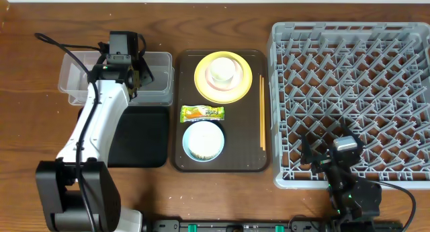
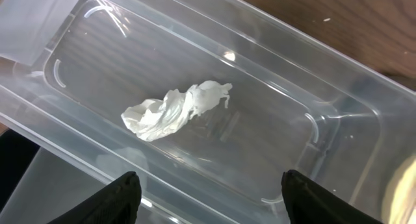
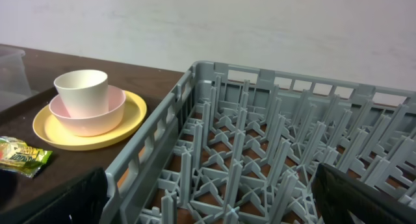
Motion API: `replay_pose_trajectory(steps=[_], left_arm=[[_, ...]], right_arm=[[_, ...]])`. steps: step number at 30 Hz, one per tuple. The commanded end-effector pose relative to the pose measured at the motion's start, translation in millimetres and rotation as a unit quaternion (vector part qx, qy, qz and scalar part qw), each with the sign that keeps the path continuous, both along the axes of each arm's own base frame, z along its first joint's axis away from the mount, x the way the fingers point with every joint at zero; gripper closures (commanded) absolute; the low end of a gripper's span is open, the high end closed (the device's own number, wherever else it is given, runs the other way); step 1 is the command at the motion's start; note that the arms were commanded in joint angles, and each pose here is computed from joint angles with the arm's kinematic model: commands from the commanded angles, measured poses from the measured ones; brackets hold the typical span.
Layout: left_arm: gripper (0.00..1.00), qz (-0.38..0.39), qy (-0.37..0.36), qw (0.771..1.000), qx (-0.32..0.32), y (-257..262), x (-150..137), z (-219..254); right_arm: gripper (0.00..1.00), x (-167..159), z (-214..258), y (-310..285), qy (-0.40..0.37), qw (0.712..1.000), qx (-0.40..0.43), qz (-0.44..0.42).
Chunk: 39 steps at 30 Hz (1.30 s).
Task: Sort waste into correct bins and load items into the dishwasher rack
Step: 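Release the tissue into the clear plastic bin with the left gripper, then move the left gripper back over the yellow-green snack wrapper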
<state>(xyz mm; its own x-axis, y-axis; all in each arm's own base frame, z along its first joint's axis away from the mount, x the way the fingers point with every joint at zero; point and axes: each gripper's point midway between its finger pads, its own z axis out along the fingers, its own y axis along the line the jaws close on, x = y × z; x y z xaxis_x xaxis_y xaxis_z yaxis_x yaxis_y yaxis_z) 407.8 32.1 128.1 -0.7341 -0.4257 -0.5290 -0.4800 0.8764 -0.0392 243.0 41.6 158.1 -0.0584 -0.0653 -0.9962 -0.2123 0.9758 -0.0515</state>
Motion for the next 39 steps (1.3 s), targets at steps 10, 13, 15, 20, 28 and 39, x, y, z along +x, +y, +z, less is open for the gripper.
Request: replay_pose_trajectory(steps=[10,13,15,20,28,39], left_arm=[[0.27,-0.033,-0.117,0.991,-0.062,-22,-20,93],[0.27,-0.04,-0.129,0.986,-0.094,-32,-31,107],[0.27,-0.045,-0.124,0.983,-0.124,-41,-40,109],[0.27,-0.07,-0.08,0.977,-0.186,-64,-60,100],[0.28,-0.112,0.011,0.972,-0.208,-101,-99,78],[0.38,-0.239,0.084,0.957,-0.138,-184,-124,42]], right_arm=[[0.01,0,-2,-2,0.003,1.0,0.002,-0.005],[0.01,0,-2,-2,0.004,1.0,0.002,-0.005],[0.01,0,-2,-2,0.004,1.0,0.002,-0.005],[0.01,0,-2,-2,0.004,1.0,0.002,-0.005],[0.01,0,-2,-2,0.004,1.0,0.002,-0.005],[0.01,0,-2,-2,0.003,1.0,0.002,-0.005]])
